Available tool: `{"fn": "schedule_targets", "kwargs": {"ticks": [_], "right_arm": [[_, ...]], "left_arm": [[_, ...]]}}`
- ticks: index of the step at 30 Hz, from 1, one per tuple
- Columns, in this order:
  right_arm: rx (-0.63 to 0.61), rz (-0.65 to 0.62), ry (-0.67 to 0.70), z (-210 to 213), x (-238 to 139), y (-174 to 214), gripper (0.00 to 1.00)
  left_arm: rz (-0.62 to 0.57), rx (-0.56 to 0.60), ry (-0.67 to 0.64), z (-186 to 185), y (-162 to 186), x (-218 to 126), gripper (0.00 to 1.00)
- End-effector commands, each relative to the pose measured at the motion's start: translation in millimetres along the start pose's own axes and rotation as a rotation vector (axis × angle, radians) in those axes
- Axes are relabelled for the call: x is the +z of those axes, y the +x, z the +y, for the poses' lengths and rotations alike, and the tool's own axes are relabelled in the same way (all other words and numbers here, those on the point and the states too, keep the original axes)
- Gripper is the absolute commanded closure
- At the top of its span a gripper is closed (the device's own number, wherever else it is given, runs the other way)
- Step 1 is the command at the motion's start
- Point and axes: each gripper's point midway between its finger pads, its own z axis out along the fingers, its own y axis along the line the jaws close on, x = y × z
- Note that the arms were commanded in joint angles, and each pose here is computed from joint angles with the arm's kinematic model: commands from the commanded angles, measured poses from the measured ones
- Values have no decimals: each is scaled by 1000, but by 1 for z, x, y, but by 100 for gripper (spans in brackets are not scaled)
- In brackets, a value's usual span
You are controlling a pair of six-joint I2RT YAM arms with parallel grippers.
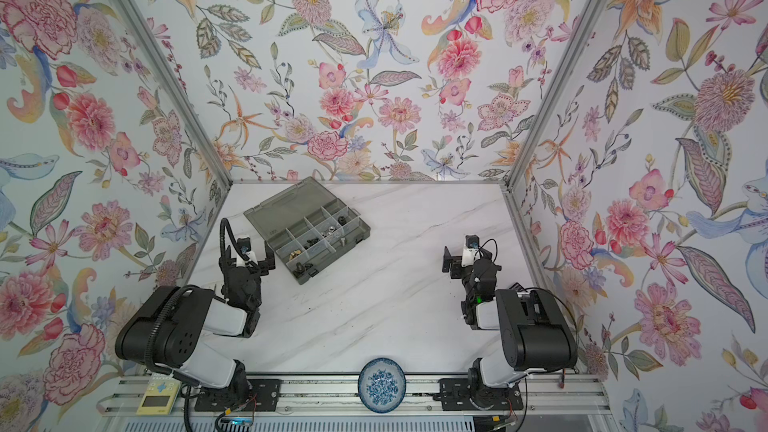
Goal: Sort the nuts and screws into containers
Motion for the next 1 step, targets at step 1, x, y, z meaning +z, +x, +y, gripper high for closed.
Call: {"fn": "schedule_targets", "kwargs": {"ticks": [1], "right_arm": [[-6, -9, 16, -4, 4, -4, 1]], "left_arm": [[-21, -14, 4, 2, -4, 1, 1]]}}
